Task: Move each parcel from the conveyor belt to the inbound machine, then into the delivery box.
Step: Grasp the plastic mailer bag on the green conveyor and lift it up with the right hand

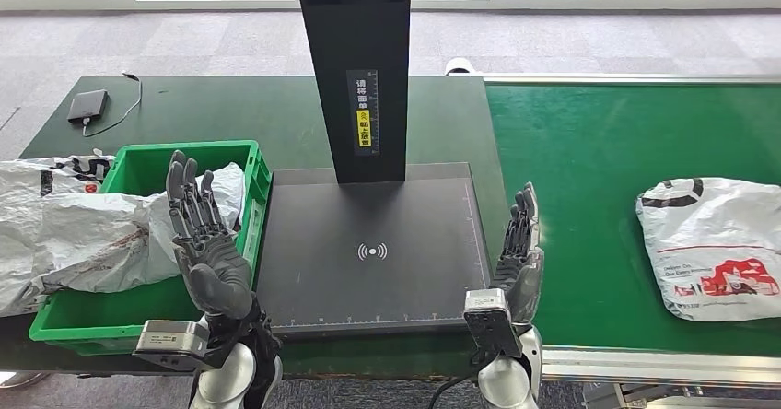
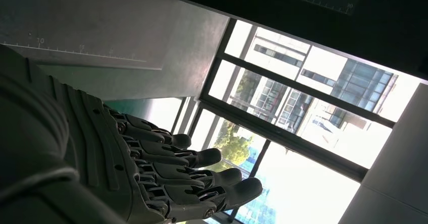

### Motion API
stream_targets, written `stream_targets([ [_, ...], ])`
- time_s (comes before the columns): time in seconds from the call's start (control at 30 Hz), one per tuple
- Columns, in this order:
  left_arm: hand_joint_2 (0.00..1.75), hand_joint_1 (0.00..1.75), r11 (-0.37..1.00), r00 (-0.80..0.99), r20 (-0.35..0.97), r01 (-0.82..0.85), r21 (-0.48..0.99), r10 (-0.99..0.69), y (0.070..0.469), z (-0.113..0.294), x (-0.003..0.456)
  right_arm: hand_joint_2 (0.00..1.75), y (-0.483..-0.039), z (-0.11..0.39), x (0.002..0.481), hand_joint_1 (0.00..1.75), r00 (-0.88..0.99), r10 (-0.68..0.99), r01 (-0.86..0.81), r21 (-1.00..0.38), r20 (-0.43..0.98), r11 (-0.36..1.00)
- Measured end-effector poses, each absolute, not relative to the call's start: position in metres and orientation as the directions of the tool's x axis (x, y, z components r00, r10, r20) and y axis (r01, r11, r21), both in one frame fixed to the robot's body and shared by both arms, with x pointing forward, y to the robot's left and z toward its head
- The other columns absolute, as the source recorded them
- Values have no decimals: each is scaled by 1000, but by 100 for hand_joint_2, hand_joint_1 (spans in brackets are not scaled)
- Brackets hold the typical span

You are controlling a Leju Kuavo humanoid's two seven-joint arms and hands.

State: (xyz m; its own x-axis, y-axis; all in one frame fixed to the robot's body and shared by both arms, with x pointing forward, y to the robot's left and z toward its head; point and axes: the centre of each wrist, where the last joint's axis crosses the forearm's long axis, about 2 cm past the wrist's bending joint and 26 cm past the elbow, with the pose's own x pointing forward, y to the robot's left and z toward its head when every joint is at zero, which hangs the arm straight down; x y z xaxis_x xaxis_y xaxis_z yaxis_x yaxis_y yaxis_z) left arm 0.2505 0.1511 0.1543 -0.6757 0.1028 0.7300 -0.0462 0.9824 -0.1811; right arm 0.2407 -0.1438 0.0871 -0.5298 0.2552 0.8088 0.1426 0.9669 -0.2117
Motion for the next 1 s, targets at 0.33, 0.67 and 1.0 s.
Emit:
stream_targets([
  [0.33,0,0,982,-676,730,-46,-181,103,151,154,250,0,-144,87,241,0,-530,255,143,-211,809,967],
  [0.67,0,0,982,-676,730,-46,-181,103,151,154,250,0,-144,87,241,0,-530,255,142,-211,809,967],
  [1.0,0,0,982,-676,730,-46,-181,103,151,154,250,0,-144,87,241,0,-530,255,142,-211,809,967],
])
